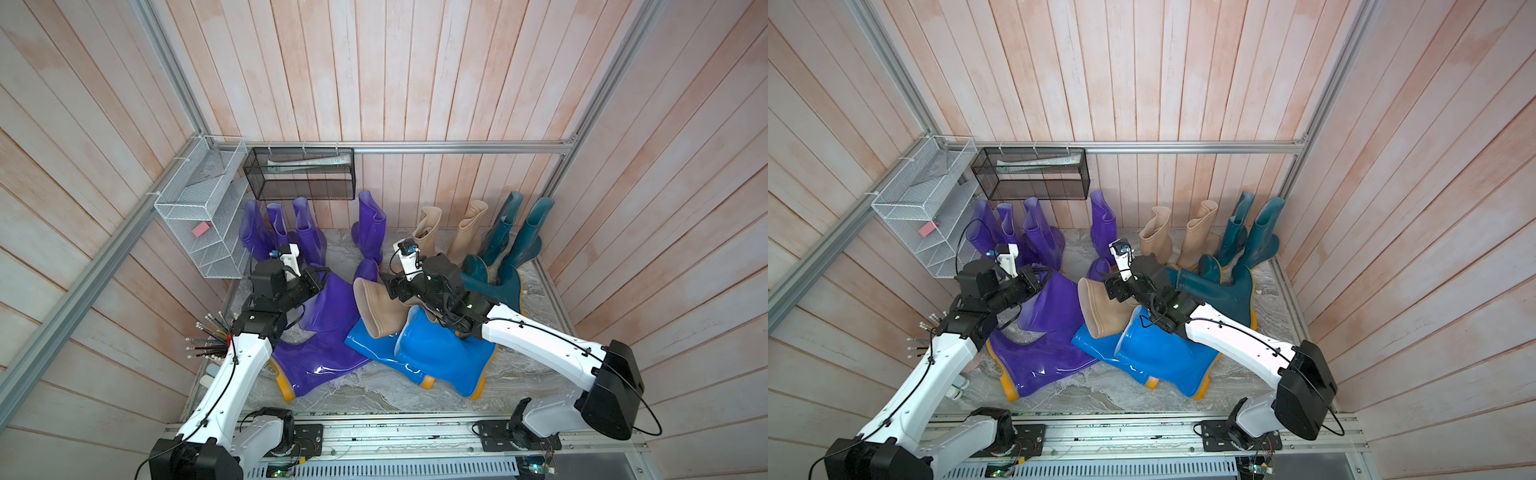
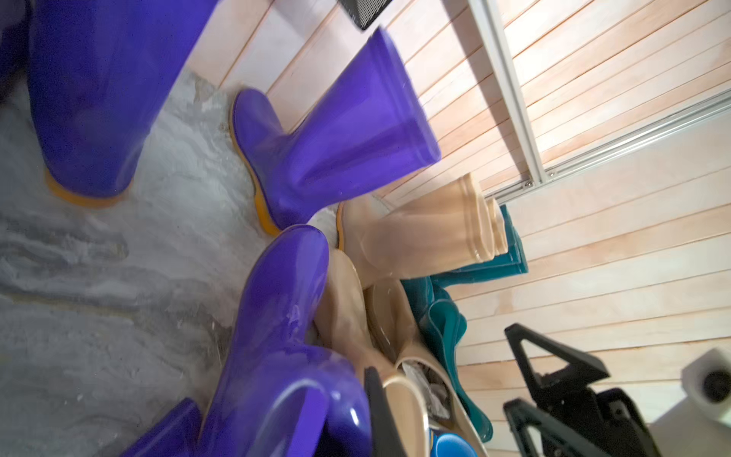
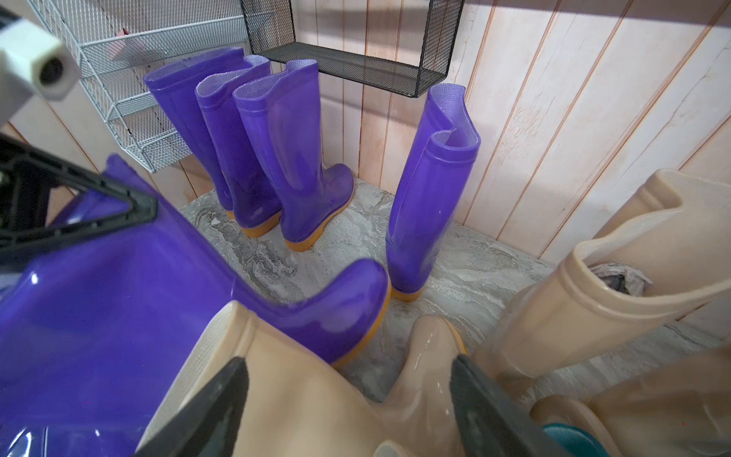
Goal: Match and arrange rain boots in pairs
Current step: Pick up the rain boot from the rain pile shoes, then place the rain boot at the center of the board.
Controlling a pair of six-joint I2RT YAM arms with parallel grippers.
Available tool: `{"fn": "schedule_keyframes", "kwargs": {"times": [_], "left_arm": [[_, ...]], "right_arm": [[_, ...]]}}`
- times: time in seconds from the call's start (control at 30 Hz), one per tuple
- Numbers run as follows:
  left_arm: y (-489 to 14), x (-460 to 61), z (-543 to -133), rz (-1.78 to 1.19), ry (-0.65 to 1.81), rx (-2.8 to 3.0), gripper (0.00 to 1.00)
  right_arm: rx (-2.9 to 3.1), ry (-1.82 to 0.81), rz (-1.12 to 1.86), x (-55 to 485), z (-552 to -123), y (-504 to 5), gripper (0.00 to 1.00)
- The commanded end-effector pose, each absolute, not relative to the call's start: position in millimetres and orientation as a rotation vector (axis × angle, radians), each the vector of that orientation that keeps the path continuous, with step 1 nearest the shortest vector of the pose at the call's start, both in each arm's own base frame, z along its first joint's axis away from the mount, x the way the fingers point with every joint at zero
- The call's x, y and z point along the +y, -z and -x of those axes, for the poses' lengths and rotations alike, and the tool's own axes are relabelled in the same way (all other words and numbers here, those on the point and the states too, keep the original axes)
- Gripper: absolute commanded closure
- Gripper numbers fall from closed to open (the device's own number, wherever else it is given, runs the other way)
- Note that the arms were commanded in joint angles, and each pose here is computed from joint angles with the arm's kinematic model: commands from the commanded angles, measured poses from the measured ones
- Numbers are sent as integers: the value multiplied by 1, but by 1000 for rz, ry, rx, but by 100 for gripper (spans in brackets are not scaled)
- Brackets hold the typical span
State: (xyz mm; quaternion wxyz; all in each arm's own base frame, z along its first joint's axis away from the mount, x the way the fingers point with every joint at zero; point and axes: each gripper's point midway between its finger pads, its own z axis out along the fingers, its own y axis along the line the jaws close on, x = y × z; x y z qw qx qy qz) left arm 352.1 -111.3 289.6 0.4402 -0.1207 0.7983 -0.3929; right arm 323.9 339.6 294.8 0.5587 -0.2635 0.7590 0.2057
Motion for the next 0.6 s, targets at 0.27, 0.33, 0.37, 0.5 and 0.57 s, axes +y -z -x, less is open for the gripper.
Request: {"fn": "schedule_keyframes", "kwargs": {"times": [0.27, 0.33, 0.37, 0.5, 0.57], "left_arm": [[-347, -106, -390, 165, 879, 1858, 100], [-345, -110, -394, 167, 899, 1860, 100], [-345, -109, -396, 183, 898, 1855, 100], [-348, -107, -400, 237, 915, 1834, 100], [-346, -109, -403, 274, 933, 1830, 100]], "right_arm": [[1738, -477, 600, 334, -326, -320, 18], [1740, -475, 603, 334, -326, -319, 18], [1738, -472, 600, 334, -326, -320, 18], [1741, -471, 605, 334, -326, -319, 18], [1742, -477, 611, 336, -326, -318, 18]]}}
